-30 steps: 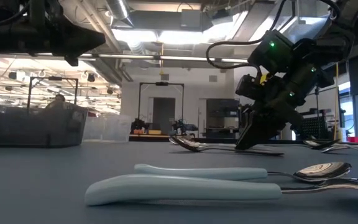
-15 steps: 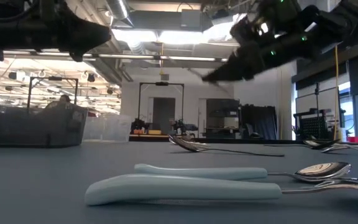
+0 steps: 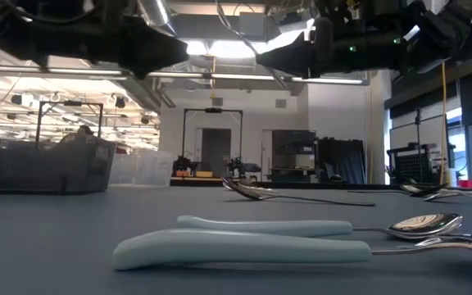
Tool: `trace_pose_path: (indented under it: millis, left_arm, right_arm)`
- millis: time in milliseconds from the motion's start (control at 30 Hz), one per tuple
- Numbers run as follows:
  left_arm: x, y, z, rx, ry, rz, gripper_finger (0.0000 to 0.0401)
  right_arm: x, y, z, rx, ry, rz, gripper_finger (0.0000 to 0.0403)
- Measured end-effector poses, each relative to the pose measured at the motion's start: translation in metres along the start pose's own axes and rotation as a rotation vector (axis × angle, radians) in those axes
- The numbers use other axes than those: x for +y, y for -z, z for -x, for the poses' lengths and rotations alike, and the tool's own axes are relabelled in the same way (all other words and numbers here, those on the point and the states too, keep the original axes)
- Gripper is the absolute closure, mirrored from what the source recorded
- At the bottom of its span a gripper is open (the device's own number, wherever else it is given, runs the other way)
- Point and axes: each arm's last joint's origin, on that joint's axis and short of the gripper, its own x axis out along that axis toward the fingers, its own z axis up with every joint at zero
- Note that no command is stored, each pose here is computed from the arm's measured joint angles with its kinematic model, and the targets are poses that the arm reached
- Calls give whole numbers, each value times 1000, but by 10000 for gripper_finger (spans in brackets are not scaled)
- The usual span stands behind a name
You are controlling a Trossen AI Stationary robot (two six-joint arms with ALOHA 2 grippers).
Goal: Sort silverware by color (type)
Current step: Put the green spoon into the transparent bin
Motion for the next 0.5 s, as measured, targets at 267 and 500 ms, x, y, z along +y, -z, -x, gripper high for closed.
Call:
trace_pose_path:
  millis: [267, 500]
  left_arm:
    - [-12, 2, -41, 43, 75, -23, 260]
    - [-20, -2, -54, 14, 90, -18, 260]
  right_arm:
    - [6, 18, -11, -45, -47, -19, 399]
    - [10, 23, -26, -63, -109, -44, 399]
